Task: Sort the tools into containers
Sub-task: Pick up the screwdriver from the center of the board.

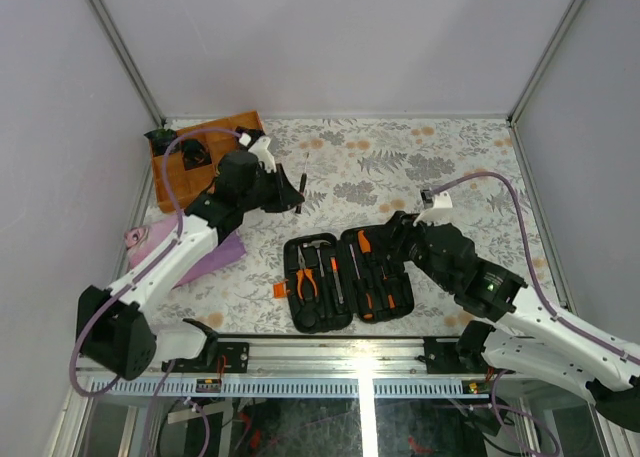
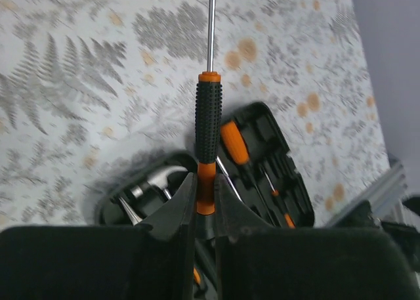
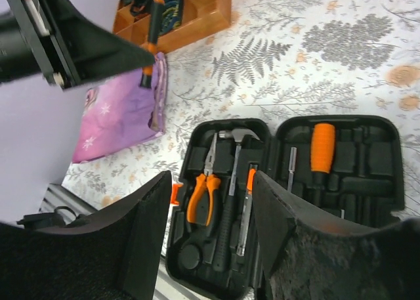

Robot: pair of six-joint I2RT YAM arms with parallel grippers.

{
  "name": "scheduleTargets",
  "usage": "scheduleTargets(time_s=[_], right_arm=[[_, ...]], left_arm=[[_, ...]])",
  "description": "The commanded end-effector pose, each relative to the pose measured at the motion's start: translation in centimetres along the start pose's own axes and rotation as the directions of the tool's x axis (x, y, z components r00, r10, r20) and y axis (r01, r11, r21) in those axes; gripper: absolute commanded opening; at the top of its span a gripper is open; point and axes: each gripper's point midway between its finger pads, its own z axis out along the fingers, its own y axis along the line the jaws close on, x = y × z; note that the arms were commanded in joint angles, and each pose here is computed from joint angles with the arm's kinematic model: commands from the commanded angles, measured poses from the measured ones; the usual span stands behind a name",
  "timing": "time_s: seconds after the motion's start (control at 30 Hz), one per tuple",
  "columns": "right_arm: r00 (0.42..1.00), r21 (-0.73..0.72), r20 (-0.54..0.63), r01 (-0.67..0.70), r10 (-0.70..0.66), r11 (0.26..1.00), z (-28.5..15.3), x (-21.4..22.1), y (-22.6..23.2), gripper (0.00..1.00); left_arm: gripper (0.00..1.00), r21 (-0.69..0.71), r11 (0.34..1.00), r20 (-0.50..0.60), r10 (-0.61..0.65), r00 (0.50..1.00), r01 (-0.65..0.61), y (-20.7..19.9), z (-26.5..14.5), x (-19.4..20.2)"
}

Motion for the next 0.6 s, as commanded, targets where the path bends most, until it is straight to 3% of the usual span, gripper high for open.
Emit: scheduleTargets(time_s=[0.0,0.3,0.57], right_arm=[[0.994,-0.152,0.088,-0.056,0.070,0.987,0.0,-3.7,4.5,0.60],[0.961,-0.319,0.147,-0.177,0.233,0.931,1.2,-3.8,6.8,0.61],[0.966,-0.351,0.062,-0.214,0.251,0.911,3.6,-1.7,8.3,0.61]], left_arm=[[0.00,0.169,0.984,0.041,-0.055,0.998,0.047,-3.7,-2.0,1.7],[0.00,0.316,0.944,0.075,-0.124,0.989,0.094,-6.0,-4.9,5.4],[0.00,0.396,0.912,0.049,-0.137,0.989,0.107,-8.4,-5.6,7.0]])
